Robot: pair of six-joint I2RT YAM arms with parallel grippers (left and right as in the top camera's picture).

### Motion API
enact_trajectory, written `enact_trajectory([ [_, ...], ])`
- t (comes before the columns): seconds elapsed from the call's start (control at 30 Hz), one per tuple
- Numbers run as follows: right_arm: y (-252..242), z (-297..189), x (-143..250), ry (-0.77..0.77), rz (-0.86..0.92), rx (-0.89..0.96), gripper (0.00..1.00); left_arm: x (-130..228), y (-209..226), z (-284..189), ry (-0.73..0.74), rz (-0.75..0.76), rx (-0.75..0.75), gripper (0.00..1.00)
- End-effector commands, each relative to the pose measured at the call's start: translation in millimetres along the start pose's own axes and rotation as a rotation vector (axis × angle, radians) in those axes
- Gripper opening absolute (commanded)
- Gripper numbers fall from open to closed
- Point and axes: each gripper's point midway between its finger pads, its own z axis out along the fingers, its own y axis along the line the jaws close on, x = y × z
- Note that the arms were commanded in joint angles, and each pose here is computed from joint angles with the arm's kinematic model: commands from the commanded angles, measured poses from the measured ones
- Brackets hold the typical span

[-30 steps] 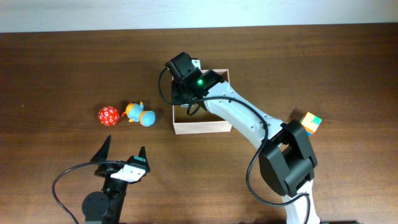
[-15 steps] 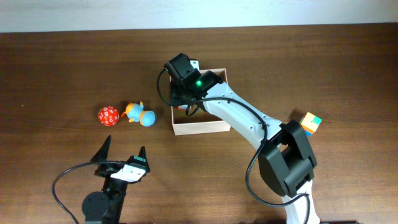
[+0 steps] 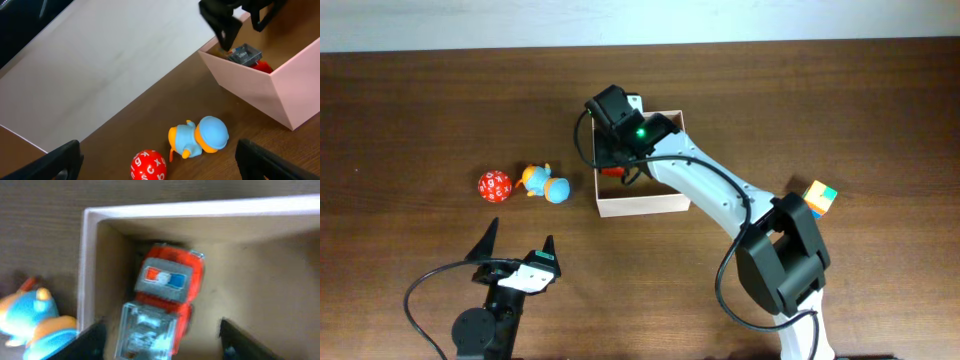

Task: Pack container
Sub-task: 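Lower the truck into the box and open the right gripper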

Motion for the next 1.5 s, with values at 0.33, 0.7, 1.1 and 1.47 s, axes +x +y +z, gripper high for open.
enact_trajectory([
  [0.33,-77,19,-14,0.004,0.076,0.134,0.21,3,2,0,0.007,-0.006,-0.012,0.99],
  [0.7,-47,46,4,0.022,-0.009,0.028,0.21,3,2,0,0.007,-0.006,-0.012,0.99],
  [1.1,-33,56,1,0.01,-0.075,-0.044,0.21,3,2,0,0.007,-0.006,-0.012,0.99],
  [1.47,-17,55,0,0.006,-0.131,-0.12,0.21,3,2,0,0.007,-0.006,-0.012,0.99],
])
